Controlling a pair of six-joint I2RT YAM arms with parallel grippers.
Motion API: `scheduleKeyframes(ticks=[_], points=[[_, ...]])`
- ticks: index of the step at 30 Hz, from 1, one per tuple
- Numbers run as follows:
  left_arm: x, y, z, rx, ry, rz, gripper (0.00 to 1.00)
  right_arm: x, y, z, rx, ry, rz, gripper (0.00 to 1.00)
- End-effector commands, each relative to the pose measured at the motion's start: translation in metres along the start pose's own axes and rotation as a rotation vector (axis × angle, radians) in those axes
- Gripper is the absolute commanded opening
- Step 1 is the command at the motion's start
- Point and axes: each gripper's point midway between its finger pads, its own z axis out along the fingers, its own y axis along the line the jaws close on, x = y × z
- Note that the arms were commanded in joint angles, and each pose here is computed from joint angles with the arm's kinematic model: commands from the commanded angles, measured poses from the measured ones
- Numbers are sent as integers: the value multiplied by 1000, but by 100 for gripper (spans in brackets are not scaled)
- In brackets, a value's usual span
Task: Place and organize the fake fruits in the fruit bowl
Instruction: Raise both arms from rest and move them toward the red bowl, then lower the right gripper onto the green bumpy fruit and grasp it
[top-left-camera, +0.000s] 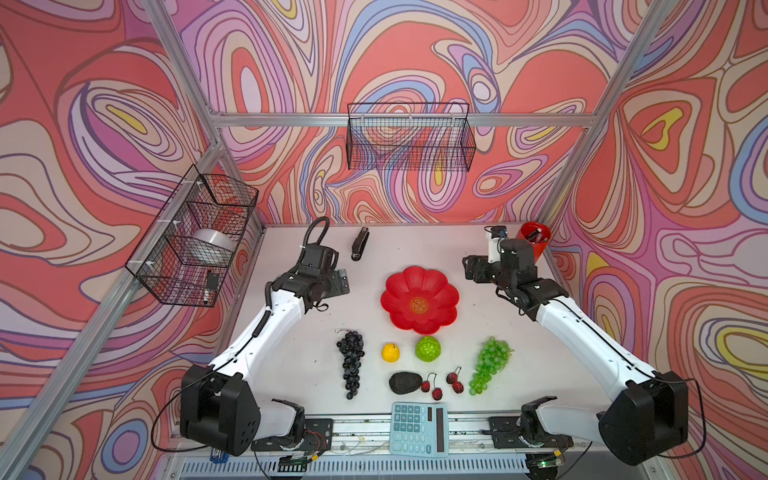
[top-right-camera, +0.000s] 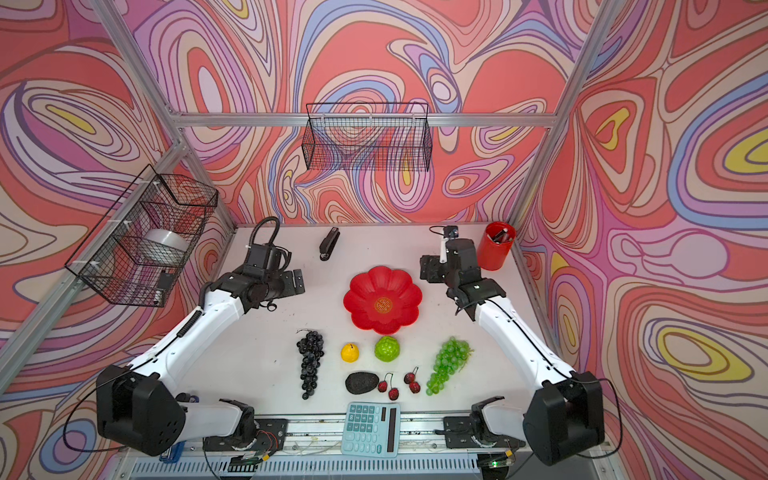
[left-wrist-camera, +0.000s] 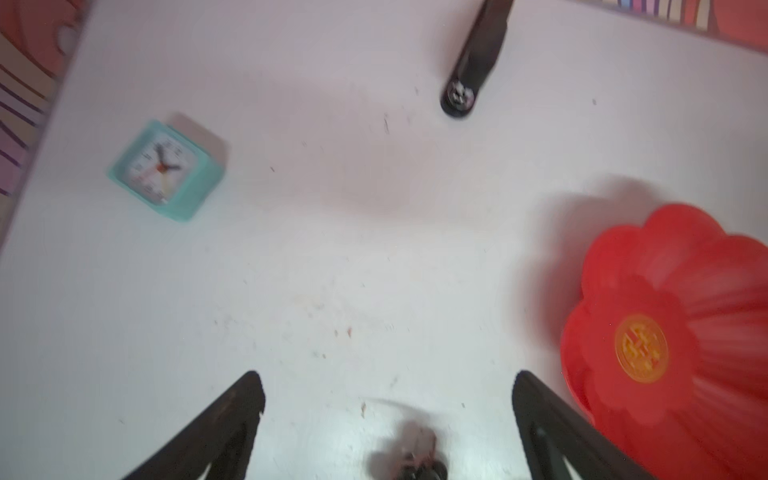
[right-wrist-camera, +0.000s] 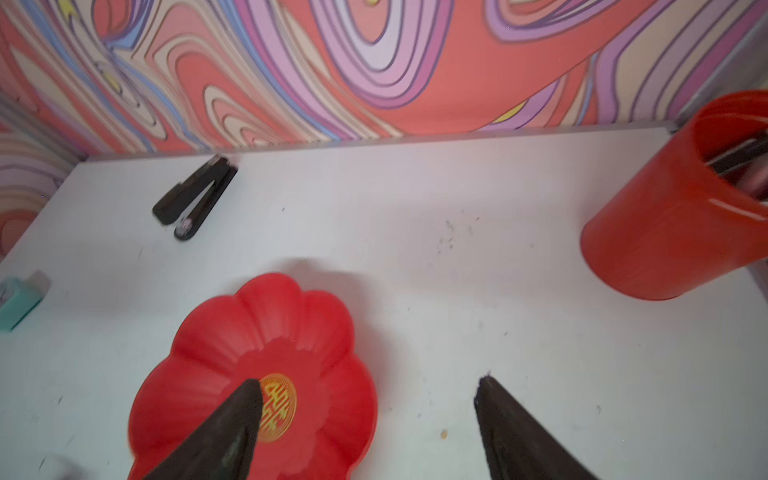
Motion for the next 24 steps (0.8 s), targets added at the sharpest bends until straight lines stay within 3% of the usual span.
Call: scheduleKeyframes(ticks=[1, 7, 10, 12, 24], points=[[49, -12, -6, 21, 193, -43, 96, 28, 14, -13, -1, 138, 1, 83], [69, -59, -9, 141, 239, 25, 97, 102, 67, -27, -92, 362, -18, 82], [70, -61, -5, 143, 233, 12, 98, 143, 84, -41, -83, 464, -49, 91], [69, -58, -4, 127, 223, 0, 98, 164, 101, -49, -137, 510, -62, 92], [61, -67, -11, 191, 180, -35, 99, 220, 129, -11, -204, 680, -98, 95]])
